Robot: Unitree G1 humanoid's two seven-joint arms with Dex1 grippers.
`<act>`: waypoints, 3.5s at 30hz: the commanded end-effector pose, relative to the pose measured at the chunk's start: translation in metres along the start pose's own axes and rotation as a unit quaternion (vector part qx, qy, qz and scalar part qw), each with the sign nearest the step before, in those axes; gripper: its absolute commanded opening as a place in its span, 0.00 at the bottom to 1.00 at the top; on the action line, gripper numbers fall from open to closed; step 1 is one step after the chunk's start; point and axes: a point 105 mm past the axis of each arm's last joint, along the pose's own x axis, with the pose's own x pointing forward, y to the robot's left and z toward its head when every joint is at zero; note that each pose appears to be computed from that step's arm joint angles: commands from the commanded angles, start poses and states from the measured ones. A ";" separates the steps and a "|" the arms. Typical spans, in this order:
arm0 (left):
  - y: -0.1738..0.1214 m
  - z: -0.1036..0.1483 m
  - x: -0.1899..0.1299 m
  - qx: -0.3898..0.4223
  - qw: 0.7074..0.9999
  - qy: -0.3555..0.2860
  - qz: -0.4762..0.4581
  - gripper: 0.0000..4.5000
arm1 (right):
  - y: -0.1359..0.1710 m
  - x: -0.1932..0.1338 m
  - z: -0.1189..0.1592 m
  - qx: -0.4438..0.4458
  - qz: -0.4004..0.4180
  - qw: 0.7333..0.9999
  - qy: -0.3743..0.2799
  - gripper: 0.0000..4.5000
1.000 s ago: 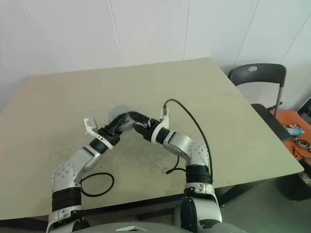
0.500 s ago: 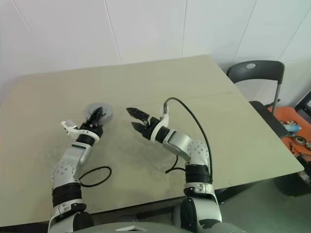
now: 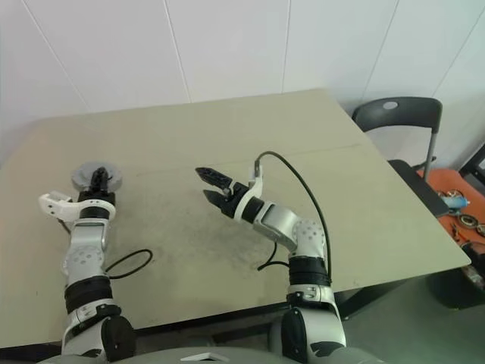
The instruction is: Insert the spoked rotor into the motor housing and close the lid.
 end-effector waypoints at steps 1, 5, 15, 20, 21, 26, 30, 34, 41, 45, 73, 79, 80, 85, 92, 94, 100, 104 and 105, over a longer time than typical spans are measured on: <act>-0.019 0.013 0.008 0.007 0.999 -0.025 -0.028 0.50 | 0.028 0.010 -0.003 -0.019 0.048 0.999 0.011 1.00; -0.013 0.012 0.010 -0.003 1.000 -0.025 -0.016 0.50 | 0.028 0.011 -0.003 -0.020 0.048 0.999 0.011 1.00; 0.020 0.019 0.010 0.000 0.998 -0.042 0.042 0.50 | 0.027 0.011 -0.002 -0.020 0.047 0.999 0.012 1.00; 0.031 0.025 0.008 0.003 0.997 -0.054 0.062 0.50 | 0.027 0.010 -0.003 -0.020 0.046 0.999 0.014 1.00; 0.033 0.026 0.008 0.004 0.996 -0.057 0.064 0.50 | 0.027 0.010 -0.003 -0.020 0.046 0.999 0.014 1.00; 0.040 0.032 0.008 0.011 0.994 -0.074 0.082 0.84 | 0.026 0.011 -0.003 -0.020 0.044 0.999 0.014 1.00; 0.049 0.036 0.008 0.025 0.990 -0.082 0.108 0.99 | 0.026 0.011 -0.003 -0.020 0.044 0.999 0.014 1.00; 0.060 0.037 0.006 0.042 0.986 -0.085 0.139 0.99 | 0.025 0.011 -0.003 -0.020 0.044 0.999 0.015 1.00; 0.078 0.049 -0.004 0.104 0.966 -0.113 0.206 0.99 | 0.023 0.012 -0.004 -0.020 0.041 0.999 0.016 1.00; 0.091 0.064 -0.012 0.152 0.944 -0.141 0.256 0.99 | 0.023 0.013 -0.003 -0.020 0.041 0.999 0.017 1.00; -0.026 0.066 0.021 0.437 0.886 -0.152 -0.028 0.99 | 0.021 0.011 -0.005 -0.026 0.043 0.998 0.026 1.00; -0.030 0.044 0.023 0.444 0.887 -0.104 -0.076 0.86 | 0.020 0.011 -0.004 -0.027 0.039 0.999 0.023 1.00; -0.027 0.047 0.023 0.445 0.886 -0.108 -0.064 0.79 | 0.019 0.011 -0.004 -0.028 0.039 0.999 0.023 1.00; -0.020 0.060 0.023 0.465 0.876 -0.125 -0.030 0.43 | 0.019 0.011 -0.004 -0.028 0.038 0.999 0.023 1.00; 0.009 0.069 0.023 0.493 0.861 -0.108 0.063 0.01 | 0.019 0.011 -0.005 -0.027 0.038 0.999 0.025 1.00; 0.028 0.060 0.024 0.501 0.857 -0.064 0.103 0.01 | 0.019 0.012 -0.005 -0.027 0.037 0.999 0.025 1.00; 0.064 0.035 0.020 0.495 0.848 0.023 0.191 0.01 | 0.019 0.012 -0.004 -0.029 0.035 0.999 0.024 1.00; 0.064 0.026 0.021 0.491 0.848 0.041 0.195 0.01 | 0.019 0.012 -0.003 -0.031 0.034 0.999 0.022 1.00; 0.063 0.025 0.021 0.491 0.849 0.041 0.192 0.01 | 0.019 0.012 -0.003 -0.031 0.034 0.999 0.022 1.00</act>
